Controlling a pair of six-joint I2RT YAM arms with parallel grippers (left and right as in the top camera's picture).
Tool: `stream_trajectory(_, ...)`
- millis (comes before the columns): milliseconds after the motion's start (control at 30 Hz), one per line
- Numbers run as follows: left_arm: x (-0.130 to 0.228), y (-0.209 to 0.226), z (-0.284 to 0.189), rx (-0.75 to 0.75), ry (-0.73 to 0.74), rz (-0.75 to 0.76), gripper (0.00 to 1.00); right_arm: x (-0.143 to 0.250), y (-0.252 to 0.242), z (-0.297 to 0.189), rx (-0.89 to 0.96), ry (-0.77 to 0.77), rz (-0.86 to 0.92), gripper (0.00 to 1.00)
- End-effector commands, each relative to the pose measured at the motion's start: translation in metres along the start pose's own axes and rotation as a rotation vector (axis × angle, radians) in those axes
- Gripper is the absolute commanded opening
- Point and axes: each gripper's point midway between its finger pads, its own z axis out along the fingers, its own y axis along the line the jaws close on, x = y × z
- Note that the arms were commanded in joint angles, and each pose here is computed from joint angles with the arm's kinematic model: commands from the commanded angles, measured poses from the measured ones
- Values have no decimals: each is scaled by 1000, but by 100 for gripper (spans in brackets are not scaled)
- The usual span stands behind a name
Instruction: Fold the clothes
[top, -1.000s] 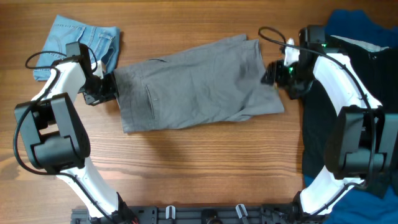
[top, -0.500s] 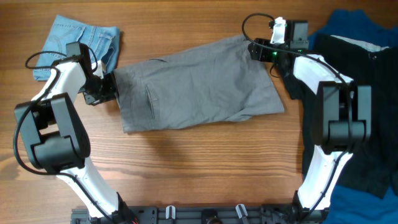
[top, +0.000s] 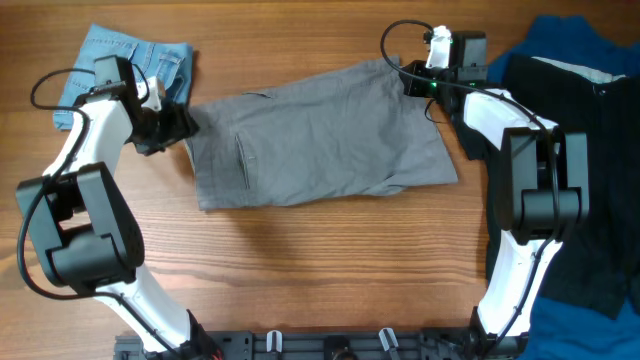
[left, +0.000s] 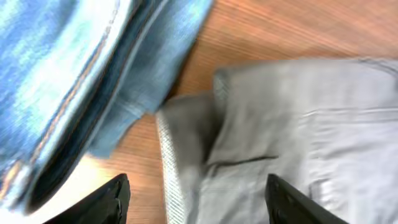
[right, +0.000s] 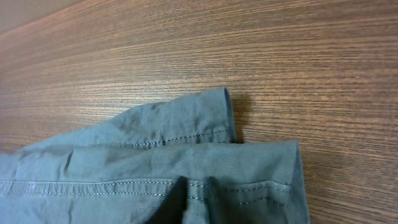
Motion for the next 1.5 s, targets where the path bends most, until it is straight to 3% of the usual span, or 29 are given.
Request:
stream_trajectory(0,-11,-26,-12,133,-39,19,69,1,1,-3,-17,14,13,21)
stream_trajectory(133,-28,-28,-13,142,-108,46,71,6,-8,-6,-2,37,44,21)
stream_trajectory(300,-46,-27,0,145,-172,72,63,13,-13,-8,9,65,61,25)
stream_trajectory(467,-43,-29,18,172,-145,69,52,13,-13,-8,9,65,62,25)
stream_trajectory(667,-45,-43,30,184,-157,108,50,13,-13,-8,9,65,66,25)
stream_trajectory(933,-41,-38,29,175,-139,86,4,13,-13,-8,9,65,64,25)
stream_trajectory(1167,-41,-5,-16,139,-148,-8,4,11,-13,-8,8,57,60,25)
stream_trajectory(1200,-40,-2,-20,137,-148,-15,4,9,-12,-8,6,51,58,27)
stream_trajectory(1267,-37,3,-26,131,-141,-29,4,4,-5,-8,-31,31,37,55)
stream_trajectory(1367,-34,2,-25,131,-128,-33,4,-5,14,-9,-139,3,10,55)
stream_trajectory(1467,-33,0,-25,133,-125,-29,4,-10,17,-9,-154,-18,-3,63)
